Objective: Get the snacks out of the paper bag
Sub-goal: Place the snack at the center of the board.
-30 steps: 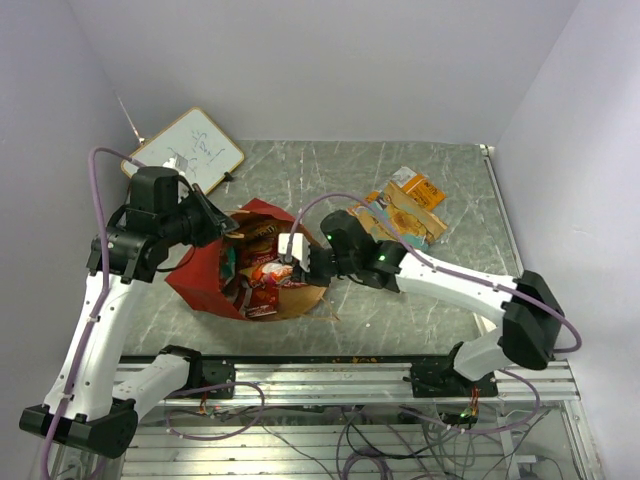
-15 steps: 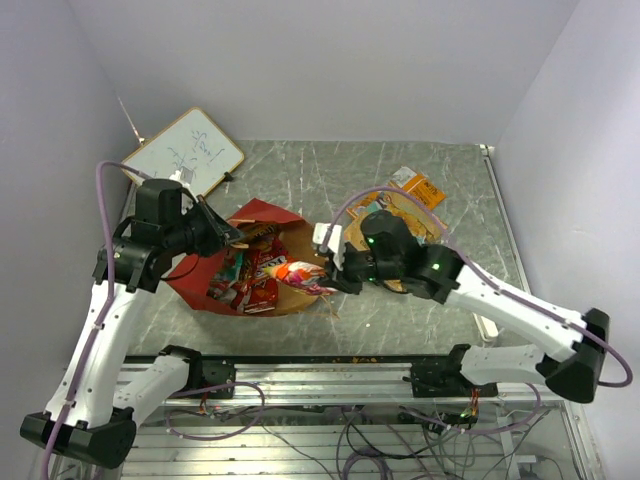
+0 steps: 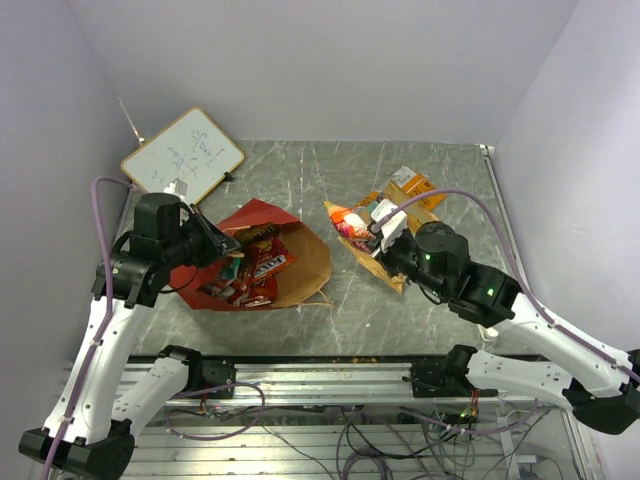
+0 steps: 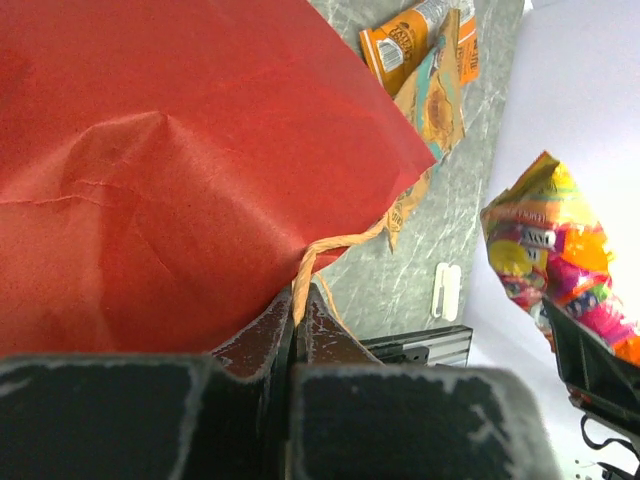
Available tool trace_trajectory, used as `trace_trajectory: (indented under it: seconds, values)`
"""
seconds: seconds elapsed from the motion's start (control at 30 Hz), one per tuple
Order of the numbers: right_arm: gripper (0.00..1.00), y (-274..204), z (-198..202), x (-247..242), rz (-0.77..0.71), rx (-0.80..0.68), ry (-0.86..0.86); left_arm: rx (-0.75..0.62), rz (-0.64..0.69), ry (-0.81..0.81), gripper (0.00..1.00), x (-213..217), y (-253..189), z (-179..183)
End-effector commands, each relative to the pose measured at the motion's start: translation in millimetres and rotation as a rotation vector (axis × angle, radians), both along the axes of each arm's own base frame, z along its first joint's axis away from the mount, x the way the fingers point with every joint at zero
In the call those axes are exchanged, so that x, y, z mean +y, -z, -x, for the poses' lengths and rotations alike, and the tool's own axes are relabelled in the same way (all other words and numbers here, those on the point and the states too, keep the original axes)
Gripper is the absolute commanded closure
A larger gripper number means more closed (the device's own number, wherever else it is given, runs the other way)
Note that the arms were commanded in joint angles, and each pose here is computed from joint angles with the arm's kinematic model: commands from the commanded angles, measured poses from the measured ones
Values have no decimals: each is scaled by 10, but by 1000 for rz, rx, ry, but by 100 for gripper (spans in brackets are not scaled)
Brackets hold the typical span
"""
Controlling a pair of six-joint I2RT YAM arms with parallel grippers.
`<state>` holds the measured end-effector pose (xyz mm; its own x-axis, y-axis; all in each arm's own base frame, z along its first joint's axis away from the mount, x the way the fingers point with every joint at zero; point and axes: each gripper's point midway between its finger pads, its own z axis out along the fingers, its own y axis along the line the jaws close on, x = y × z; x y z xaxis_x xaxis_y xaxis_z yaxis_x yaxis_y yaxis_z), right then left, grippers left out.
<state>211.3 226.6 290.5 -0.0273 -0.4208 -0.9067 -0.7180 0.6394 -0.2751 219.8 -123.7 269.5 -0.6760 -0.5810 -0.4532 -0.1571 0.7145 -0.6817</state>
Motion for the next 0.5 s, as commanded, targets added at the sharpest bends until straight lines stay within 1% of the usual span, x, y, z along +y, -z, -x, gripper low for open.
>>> trace_trajectory:
  seconds: [0.0, 0.1, 0.17, 0.27, 0.37, 0.47]
  values:
    - [100, -188, -420, -375, -3, -118, 291, -75, -3, 1, 93, 2, -214, -68]
    - [100, -1, -753, -583, 73, -96, 392, -111, -20, 22, 93, -5, -356, -104]
    - [100, 78, -921, -654, 93, -82, 399, -115, -31, 36, 93, -13, -391, -123]
    - [100, 313, -1287, -944, 162, -43, 472, -135, -21, 60, 93, -57, -441, -150]
    - [100, 565, -1645, -1272, 212, 12, 549, -186, 4, 88, 93, -119, -519, -184]
    - [100, 744, -1951, -1524, 262, 51, 607, -215, 1, 96, 93, -125, -552, -206]
